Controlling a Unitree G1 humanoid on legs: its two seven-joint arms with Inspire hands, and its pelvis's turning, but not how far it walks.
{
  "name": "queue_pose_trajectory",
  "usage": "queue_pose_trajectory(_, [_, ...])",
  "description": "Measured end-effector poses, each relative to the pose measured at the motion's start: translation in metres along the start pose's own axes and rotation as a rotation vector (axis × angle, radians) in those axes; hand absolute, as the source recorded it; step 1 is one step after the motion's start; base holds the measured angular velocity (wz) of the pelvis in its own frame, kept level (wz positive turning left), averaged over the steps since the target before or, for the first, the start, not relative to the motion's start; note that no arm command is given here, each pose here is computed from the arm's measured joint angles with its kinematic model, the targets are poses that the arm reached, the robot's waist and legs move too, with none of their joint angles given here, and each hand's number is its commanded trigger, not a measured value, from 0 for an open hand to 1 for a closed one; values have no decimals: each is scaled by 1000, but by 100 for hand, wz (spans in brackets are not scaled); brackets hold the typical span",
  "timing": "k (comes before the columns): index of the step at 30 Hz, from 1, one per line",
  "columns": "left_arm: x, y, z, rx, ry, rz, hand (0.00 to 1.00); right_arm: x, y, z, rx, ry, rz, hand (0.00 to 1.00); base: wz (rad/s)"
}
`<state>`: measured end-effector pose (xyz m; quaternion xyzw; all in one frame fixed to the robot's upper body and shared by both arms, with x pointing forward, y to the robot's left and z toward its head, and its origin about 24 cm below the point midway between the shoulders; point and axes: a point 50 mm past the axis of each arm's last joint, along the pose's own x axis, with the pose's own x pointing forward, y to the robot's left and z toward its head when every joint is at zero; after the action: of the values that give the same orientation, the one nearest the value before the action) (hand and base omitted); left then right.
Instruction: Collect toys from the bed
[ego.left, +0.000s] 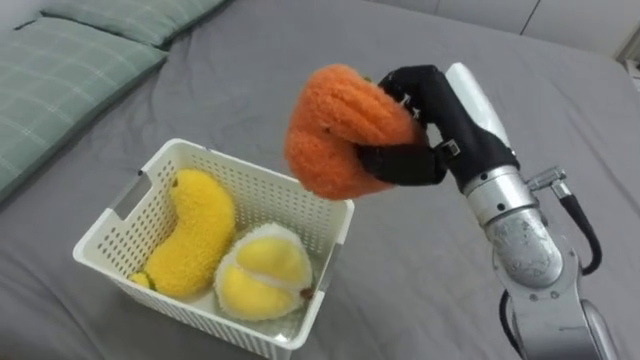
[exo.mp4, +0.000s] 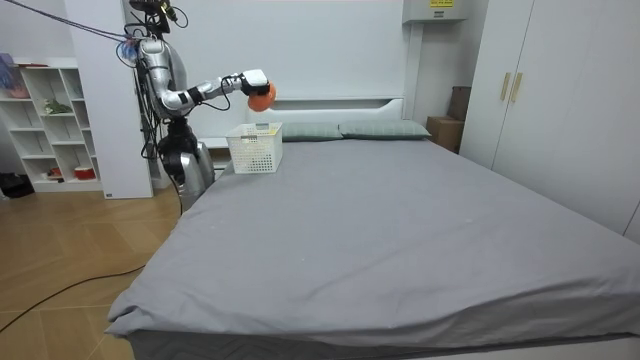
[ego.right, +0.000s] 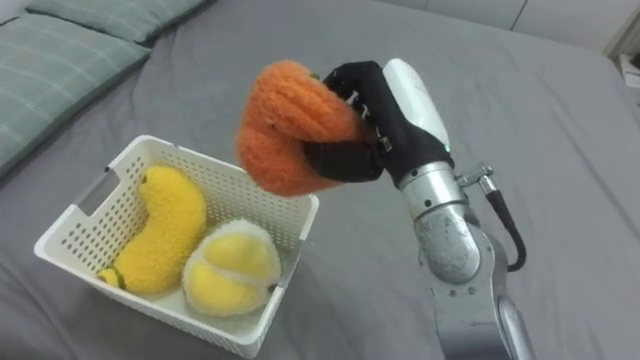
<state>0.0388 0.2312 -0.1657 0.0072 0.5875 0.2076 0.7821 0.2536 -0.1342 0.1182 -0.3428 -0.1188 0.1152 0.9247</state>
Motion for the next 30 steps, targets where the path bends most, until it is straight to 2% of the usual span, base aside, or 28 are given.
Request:
queue_pose_trajectory(3, [1,-4,5,15,-14,-13,0,6,5,9,-4,-42,37,100,0])
queue_pose_trajectory(4, [1,-5,6,19,-18,-17,0,6,7,12,-4,-54,51,86,5])
queue_pose_trajectory(5, [1,-5,7,20,-18,-17,0,6,8,14,-4,-61,60,57,8])
queue_pose_trajectory(6, [1,-5,7,21,-19,-17,0,7,10,17,-2,-74,76,51,9])
queue_pose_trajectory(7, [1,-5,7,21,-20,-16,0,7,11,20,2,-83,87,5,8])
queue_pose_trajectory(8, [1,-5,7,21,-20,-16,0,7,12,20,3,-85,91,0,6])
queue_pose_trajectory(30, [4,-9,23,66,-34,-59,0,8,19,22,2,-72,172,0,0])
